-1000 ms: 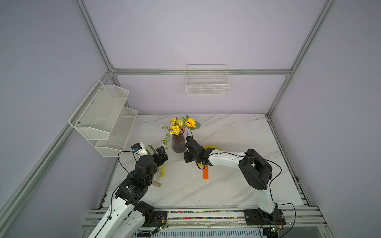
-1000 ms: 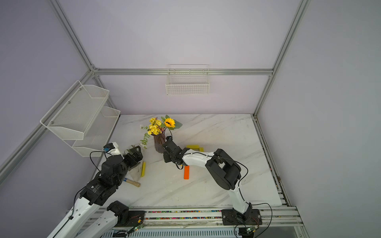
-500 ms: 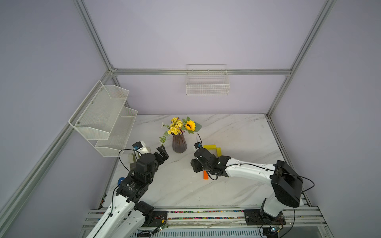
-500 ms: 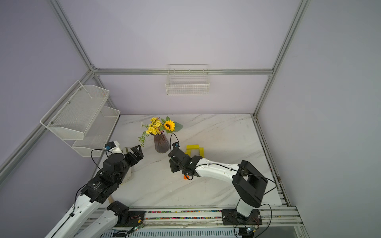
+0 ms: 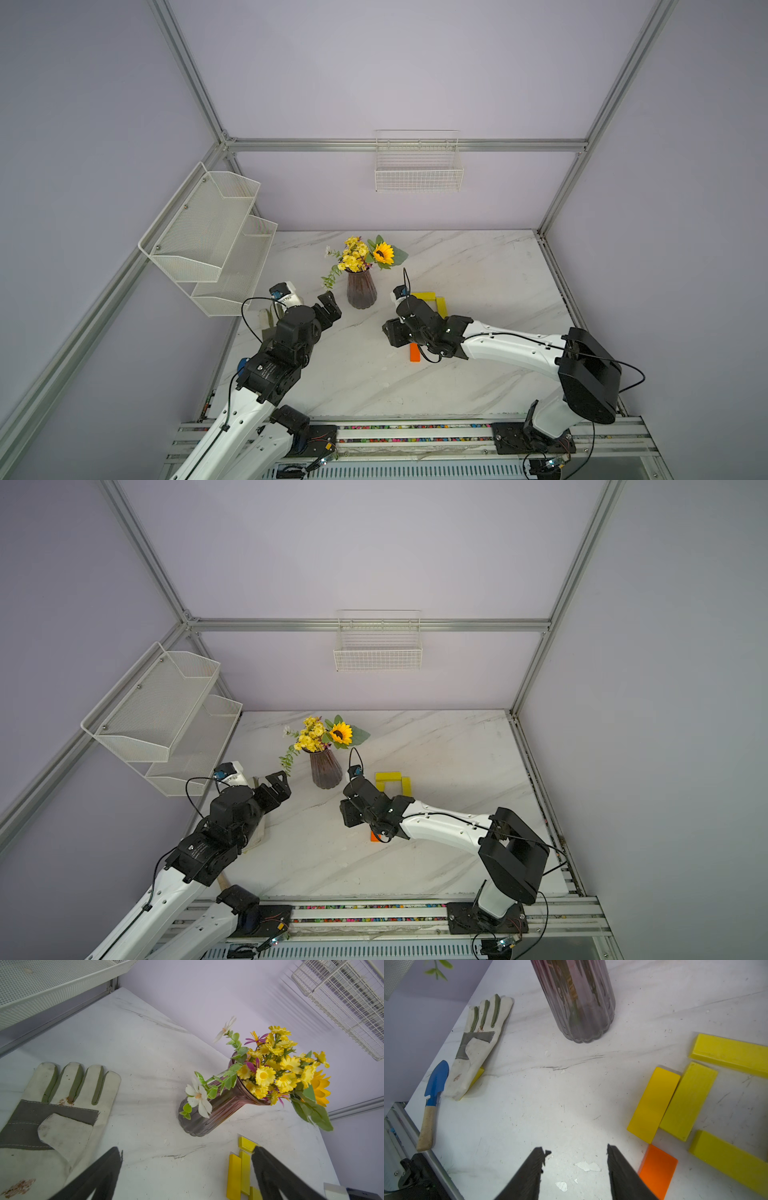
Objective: Assemble the number 8 with building blocks
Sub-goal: Move the distractor to the center of the board.
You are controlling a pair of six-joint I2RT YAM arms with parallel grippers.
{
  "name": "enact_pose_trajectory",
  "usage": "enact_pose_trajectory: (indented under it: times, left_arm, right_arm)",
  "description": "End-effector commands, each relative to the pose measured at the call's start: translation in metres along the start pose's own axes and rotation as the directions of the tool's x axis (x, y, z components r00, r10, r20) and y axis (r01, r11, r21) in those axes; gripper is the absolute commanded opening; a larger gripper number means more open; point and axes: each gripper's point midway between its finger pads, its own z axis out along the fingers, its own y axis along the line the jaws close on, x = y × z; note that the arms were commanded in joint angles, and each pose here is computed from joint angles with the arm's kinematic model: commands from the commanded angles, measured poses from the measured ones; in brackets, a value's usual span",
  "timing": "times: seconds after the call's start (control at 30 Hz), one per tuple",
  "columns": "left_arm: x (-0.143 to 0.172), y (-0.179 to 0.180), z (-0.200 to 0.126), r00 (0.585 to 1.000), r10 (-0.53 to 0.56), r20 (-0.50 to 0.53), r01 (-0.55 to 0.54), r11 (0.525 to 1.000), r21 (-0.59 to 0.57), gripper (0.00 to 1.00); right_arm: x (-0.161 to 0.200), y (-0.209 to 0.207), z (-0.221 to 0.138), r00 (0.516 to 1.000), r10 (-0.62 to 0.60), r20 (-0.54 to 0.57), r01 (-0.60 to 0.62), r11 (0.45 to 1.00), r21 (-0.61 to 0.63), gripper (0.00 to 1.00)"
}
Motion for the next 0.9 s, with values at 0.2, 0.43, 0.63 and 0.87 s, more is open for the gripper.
enact_pose_trajectory:
  times: [0.2,0.43,0.63,0.87]
  left_arm:
    - [-0.007,-0.017,-0.007,1.0,0.003,-0.014,-0.002,0.998,0.066,1.0]
    - [-0.001,-0.024,-0.005,0.998,0.045,-0.053,-0.04,0.995,0.094,1.0]
    - [0.002,-0.039,0.001,0.991,0.104,-0.085,-0.092,0.986,0.136,1.0]
    - [-0.009,-0.061,-0.002,0.985,0.153,-0.084,-0.134,0.97,0.201,1.0]
  right_arm:
    - [-0.024,0.036,-0.029,0.999,0.039,0.035,-0.032,0.986,-0.165,0.54]
    - [-0.028,0.039,-0.042,0.996,0.085,0.022,-0.079,0.981,-0.18,0.54]
    - [-0.032,0.041,-0.035,0.99,0.139,0.026,-0.132,0.975,-0.176,0.54]
    - [-0.037,0.049,-0.008,0.988,0.155,0.0,-0.153,0.975,-0.159,0.53]
